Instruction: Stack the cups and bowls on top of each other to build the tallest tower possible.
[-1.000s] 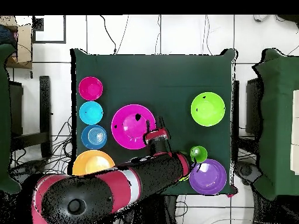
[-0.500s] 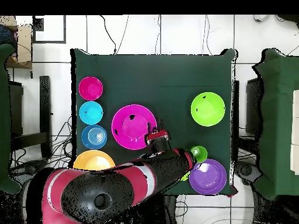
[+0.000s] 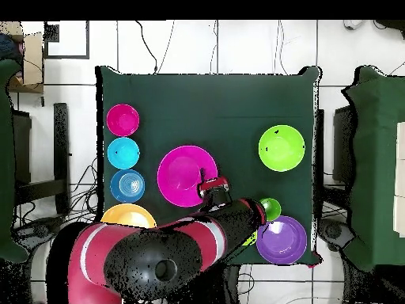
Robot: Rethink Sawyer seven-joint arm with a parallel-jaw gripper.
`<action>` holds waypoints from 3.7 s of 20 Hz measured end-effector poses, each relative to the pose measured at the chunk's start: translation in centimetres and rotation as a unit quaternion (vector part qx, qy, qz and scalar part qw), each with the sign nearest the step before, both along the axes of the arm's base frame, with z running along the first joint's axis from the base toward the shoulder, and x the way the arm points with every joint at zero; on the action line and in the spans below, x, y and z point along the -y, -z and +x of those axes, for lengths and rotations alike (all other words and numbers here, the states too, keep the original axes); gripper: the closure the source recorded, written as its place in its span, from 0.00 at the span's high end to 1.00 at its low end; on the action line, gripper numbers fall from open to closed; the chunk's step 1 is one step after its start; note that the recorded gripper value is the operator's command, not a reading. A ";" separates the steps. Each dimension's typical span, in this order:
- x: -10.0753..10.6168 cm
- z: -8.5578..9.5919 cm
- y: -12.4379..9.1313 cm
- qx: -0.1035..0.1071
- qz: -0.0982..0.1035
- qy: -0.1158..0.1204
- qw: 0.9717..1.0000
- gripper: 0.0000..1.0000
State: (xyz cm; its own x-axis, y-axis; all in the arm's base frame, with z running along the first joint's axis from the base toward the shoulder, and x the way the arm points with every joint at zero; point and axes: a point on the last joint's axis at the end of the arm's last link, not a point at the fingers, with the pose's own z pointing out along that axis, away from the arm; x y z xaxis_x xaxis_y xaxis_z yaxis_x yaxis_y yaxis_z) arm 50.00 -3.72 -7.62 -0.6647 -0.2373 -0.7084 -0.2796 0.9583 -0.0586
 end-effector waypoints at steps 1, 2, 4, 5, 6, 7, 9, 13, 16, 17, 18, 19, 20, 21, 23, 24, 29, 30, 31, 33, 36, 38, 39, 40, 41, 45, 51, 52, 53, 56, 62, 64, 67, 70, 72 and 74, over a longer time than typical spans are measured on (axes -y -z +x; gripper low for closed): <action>-0.1 0.0 0.1 -0.002 0.002 0.002 1.000 1.00; -0.2 0.0 0.2 -0.002 0.004 0.003 1.000 1.00; -0.2 0.1 0.2 -0.003 0.006 0.005 1.000 1.00; -0.2 0.1 0.2 -0.003 0.007 0.005 1.000 1.00; -0.3 0.2 0.2 -0.003 0.008 0.005 1.000 1.00; -0.3 0.2 0.2 -0.004 0.009 0.006 1.000 1.00; -0.5 0.4 0.2 -0.004 0.013 0.007 1.000 1.00; -0.5 0.4 0.2 -0.007 0.015 0.007 1.000 1.00; -0.5 0.2 0.2 -0.018 0.022 -0.007 1.000 1.00; -0.5 0.2 0.3 -0.020 0.024 -0.012 0.999 1.00; -0.6 0.1 0.3 -0.024 0.028 -0.018 0.999 1.00; -0.6 0.2 0.4 -0.027 0.036 -0.022 0.999 1.00; -0.5 0.3 0.4 -0.030 0.044 -0.027 0.998 1.00; -0.4 0.4 0.4 -0.032 0.052 -0.026 0.998 1.00; -0.2 0.4 0.6 -0.036 0.061 -0.018 0.997 1.00; -0.2 0.4 0.6 -0.037 0.064 -0.015 0.997 1.00; -0.1 0.4 0.7 -0.039 0.075 -0.003 0.996 1.00; -0.1 0.4 0.7 -0.040 0.075 -0.003 0.996 1.00; -0.2 0.4 0.7 -0.039 0.075 -0.003 0.996 1.00; -0.2 0.4 0.7 -0.039 0.075 -0.003 0.996 1.00; -0.2 0.4 0.7 -0.039 0.075 -0.003 0.996 1.00; -0.2 0.4 0.7 -0.039 0.075 -0.003 0.996 1.00; -0.1 0.4 0.7 -0.039 0.075 -0.003 0.996 0.00; -0.1 0.4 0.7 -0.039 0.075 -0.004 0.996 0.00; -0.2 0.4 0.6 -0.039 0.075 -0.004 0.996 0.00; -0.2 0.6 0.5 -0.036 0.076 -0.005 0.996 0.00; -0.4 1.0 0.1 -0.037 0.073 -0.007 0.997 0.00; -0.4 1.0 0.1 -0.037 0.072 -0.006 0.997 0.00; -0.4 1.1 0.1 -0.038 0.072 -0.006 0.997 0.00; -0.4 1.2 0.0 -0.039 0.070 -0.004 0.997 0.00; -0.6 1.6 -0.4 -0.044 0.059 -0.007 0.997 0.00; -0.6 1.8 -0.8 -0.049 0.050 -0.010 0.998 0.00; -0.7 2.1 -1.8 -0.054 0.039 -0.012 0.998 0.00; -0.7 2.4 -2.6 -0.058 0.035 -0.012 0.998 0.00; -0.5 2.6 -3.4 -0.071 0.025 -0.006 0.997 0.00; -0.5 2.6 -3.8 -0.080 0.019 0.001 0.997 0.00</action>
State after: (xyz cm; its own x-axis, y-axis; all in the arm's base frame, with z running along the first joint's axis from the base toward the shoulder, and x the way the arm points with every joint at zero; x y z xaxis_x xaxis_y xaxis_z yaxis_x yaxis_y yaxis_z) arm 52.61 -3.25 -3.79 -0.7701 -0.2107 -0.6022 -0.2799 0.9598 0.0221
